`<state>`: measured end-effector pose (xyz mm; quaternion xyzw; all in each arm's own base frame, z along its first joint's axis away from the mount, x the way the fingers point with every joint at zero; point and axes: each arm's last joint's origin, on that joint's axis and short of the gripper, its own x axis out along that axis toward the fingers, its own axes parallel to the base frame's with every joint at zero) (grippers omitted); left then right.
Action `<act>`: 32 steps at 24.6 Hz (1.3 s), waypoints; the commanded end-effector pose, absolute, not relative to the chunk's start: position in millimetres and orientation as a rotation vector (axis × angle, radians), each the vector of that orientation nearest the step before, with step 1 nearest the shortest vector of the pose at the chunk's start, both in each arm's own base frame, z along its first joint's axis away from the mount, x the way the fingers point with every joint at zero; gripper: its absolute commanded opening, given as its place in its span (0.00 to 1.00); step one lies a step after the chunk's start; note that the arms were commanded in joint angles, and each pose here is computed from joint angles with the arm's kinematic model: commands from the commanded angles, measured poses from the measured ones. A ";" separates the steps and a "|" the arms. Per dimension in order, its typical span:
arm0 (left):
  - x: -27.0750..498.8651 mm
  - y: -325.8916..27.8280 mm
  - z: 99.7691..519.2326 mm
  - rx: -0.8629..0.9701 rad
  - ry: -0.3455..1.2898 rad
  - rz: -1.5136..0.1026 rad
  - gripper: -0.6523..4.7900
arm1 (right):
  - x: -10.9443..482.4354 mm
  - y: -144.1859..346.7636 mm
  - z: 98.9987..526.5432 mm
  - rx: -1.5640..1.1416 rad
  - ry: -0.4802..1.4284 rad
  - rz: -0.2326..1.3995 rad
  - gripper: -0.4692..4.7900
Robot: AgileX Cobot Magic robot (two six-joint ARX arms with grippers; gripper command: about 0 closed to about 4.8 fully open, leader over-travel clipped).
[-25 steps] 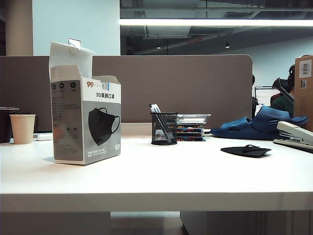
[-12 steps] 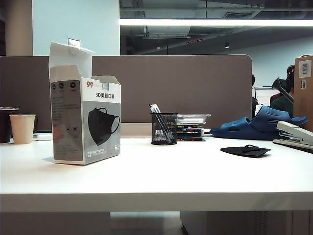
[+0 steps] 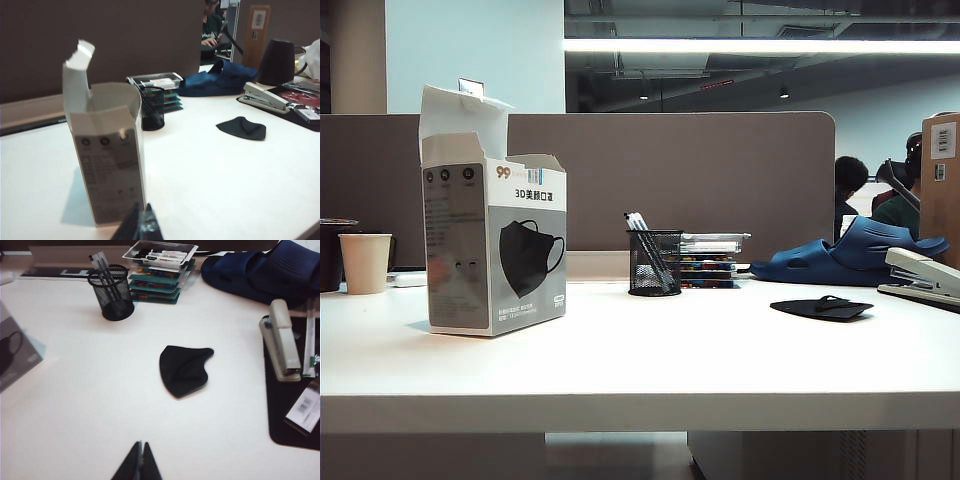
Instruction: Put the mask into the mask box.
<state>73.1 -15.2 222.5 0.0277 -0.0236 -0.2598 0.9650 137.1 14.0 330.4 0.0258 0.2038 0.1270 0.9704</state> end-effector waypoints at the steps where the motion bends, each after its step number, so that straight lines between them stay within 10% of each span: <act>1: 71.5 -15.8 227.3 0.059 -0.069 -0.550 0.11 | 163.7 18.6 339.3 0.001 0.474 0.279 0.13; 11: 69.9 -18.7 223.3 0.047 -0.029 -0.676 0.11 | 267.0 37.8 316.2 -0.004 0.696 0.318 0.98; 32: 69.7 -19.0 220.2 0.045 0.000 -0.691 0.11 | 399.0 65.7 204.3 -0.130 0.801 0.279 1.00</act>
